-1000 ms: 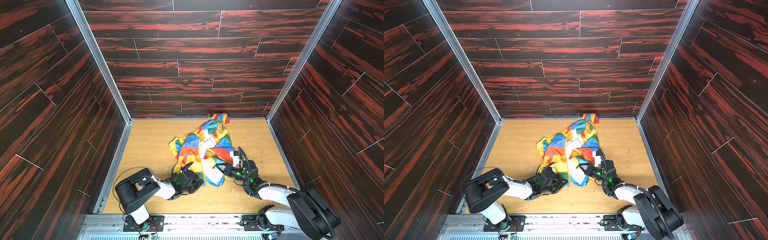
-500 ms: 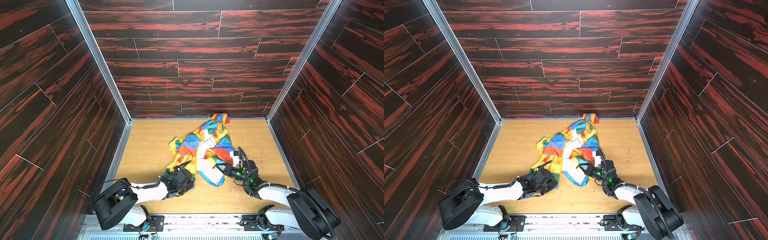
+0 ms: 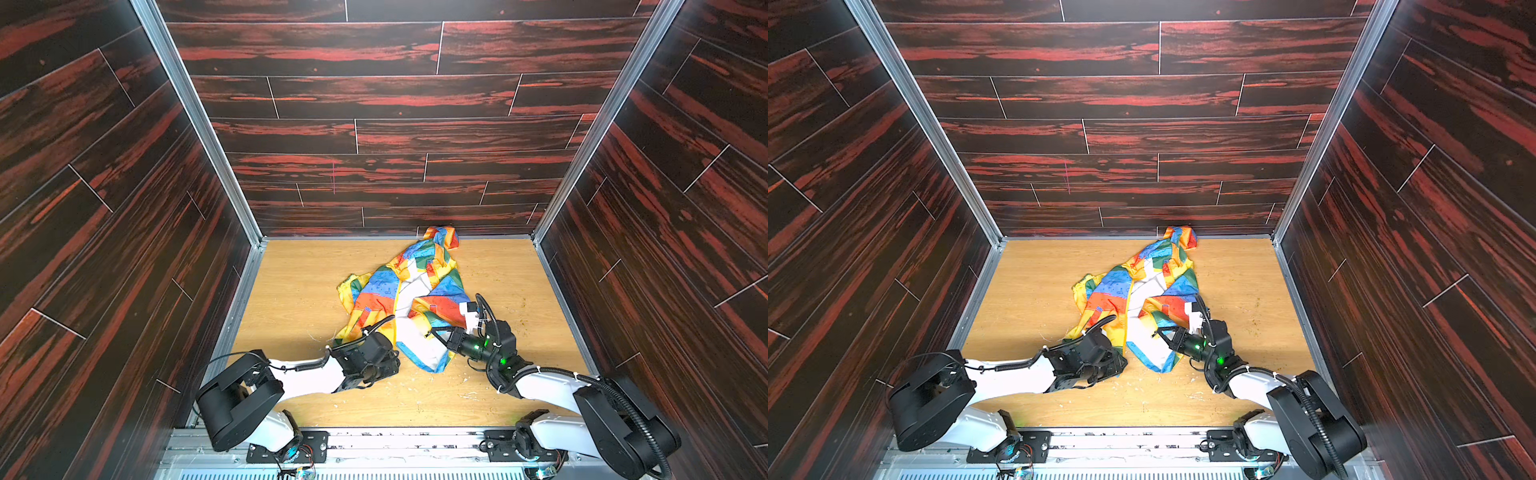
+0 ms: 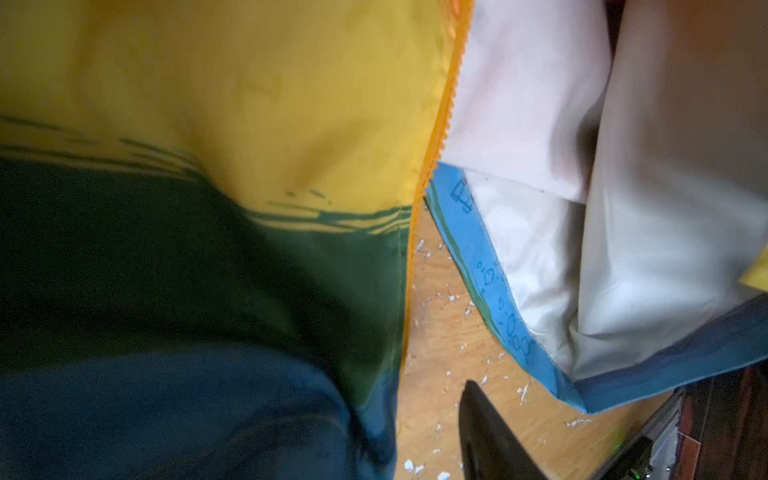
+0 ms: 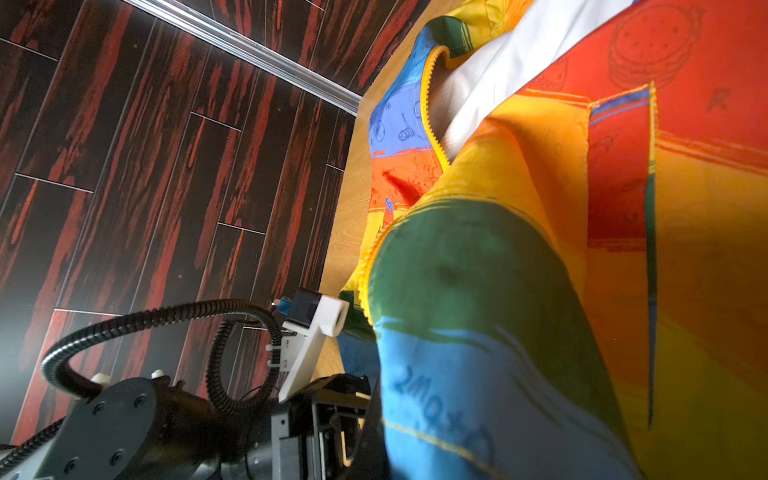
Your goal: Zip up the jacket
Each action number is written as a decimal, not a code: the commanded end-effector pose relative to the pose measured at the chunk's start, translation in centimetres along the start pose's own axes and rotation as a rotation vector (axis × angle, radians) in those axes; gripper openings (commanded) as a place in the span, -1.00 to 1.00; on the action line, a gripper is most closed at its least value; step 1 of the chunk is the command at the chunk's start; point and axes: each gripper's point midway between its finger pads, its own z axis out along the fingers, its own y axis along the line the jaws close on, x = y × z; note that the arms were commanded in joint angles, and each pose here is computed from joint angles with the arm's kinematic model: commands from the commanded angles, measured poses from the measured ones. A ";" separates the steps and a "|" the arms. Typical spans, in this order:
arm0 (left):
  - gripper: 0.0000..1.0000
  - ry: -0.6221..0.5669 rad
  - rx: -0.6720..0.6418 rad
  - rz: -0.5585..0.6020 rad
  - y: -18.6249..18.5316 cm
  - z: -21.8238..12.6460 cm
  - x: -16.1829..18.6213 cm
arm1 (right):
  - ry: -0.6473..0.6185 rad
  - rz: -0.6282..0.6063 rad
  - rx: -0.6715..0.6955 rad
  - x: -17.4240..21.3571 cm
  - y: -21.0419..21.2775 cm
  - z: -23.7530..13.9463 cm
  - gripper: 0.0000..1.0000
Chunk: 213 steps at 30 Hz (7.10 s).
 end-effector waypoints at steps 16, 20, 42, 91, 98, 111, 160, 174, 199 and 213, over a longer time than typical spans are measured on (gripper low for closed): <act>-0.69 0.174 -0.206 0.036 5.5 1.5 4.2 | -0.003 -0.007 -0.008 -0.1 0.2 0.1 -1.00; -0.86 0.173 -0.187 0.046 5.1 1.4 4.1 | -0.003 -0.006 -0.009 -0.1 0.2 0.2 -1.00; -0.35 0.256 -0.078 0.103 2.7 2.1 5.9 | -0.006 -0.005 -0.006 -0.1 0.2 0.2 -1.00; -1.00 -0.171 0.509 0.104 -11.6 -10.8 -6.8 | 0.134 0.042 0.002 3.3 -0.9 5.6 -1.00; -1.00 0.006 0.613 -0.027 -11.5 -6.9 -3.9 | 0.144 0.047 -0.014 3.4 -0.6 6.3 -1.00; -1.00 0.045 0.599 -0.115 -8.1 -4.4 -0.7 | 0.184 0.084 -0.063 4.9 -0.9 7.3 -1.00; -0.83 -0.212 0.381 -0.181 1.0 -5.4 -1.7 | 0.339 0.098 0.073 11.2 -3.3 11.6 -1.00; -0.64 -0.195 0.393 -0.208 1.1 -4.6 -1.5 | 0.393 0.076 -0.013 12.3 -1.0 12.9 -1.00; 0.50 -0.304 0.317 -0.268 4.2 -5.9 -2.3 | 0.403 0.067 -0.030 12.5 -0.2 13.2 -1.00; 0.50 -0.321 0.367 -0.211 2.8 -7.3 -2.9 | 0.405 0.066 -0.025 12.6 -0.2 13.3 -1.00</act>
